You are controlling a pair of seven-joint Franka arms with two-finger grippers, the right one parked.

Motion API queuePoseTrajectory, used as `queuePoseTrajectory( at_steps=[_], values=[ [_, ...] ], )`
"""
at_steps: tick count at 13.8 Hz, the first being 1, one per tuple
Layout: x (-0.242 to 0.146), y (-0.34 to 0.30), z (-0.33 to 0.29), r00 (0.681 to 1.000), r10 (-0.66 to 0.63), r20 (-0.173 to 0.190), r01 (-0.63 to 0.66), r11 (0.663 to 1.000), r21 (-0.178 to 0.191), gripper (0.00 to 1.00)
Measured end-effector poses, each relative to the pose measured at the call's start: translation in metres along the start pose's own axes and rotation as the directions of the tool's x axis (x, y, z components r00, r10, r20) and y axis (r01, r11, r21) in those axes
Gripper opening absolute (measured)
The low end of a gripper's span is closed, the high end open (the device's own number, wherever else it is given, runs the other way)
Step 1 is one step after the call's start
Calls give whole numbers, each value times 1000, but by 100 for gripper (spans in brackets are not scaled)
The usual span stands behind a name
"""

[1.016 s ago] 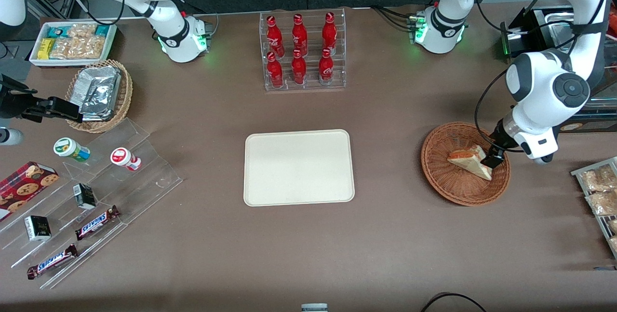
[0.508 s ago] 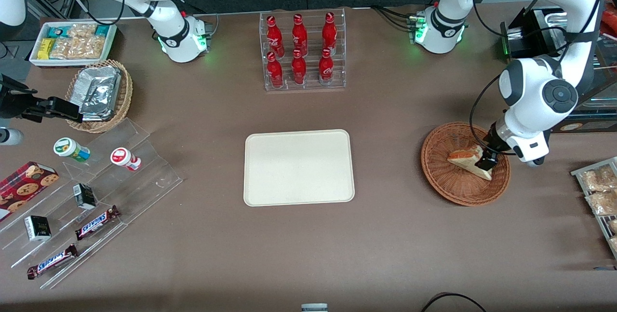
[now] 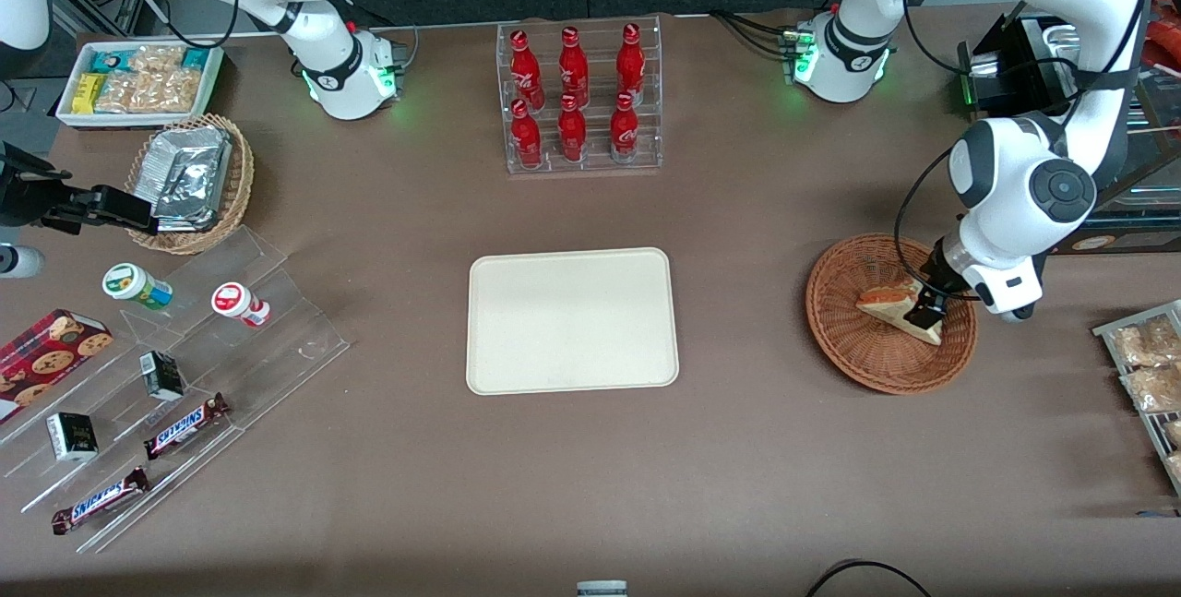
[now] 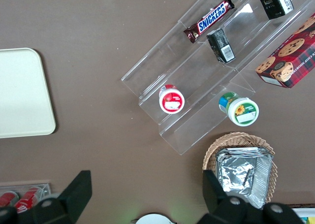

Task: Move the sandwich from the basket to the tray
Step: 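Close the left gripper on the sandwich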

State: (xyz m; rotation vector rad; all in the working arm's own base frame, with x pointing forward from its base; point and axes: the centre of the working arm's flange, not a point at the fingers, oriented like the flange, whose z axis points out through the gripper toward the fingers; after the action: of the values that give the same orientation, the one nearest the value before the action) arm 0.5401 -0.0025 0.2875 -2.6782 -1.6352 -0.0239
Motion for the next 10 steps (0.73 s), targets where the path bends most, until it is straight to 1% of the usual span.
queuePoseTrajectory(
  at_steps=[3,10],
  values=[
    [-1,-2,10,1000,1,7,-1,1000,13,100],
    [-3,-4,29,1000,1,18,-1,1000,31,100]
  ],
)
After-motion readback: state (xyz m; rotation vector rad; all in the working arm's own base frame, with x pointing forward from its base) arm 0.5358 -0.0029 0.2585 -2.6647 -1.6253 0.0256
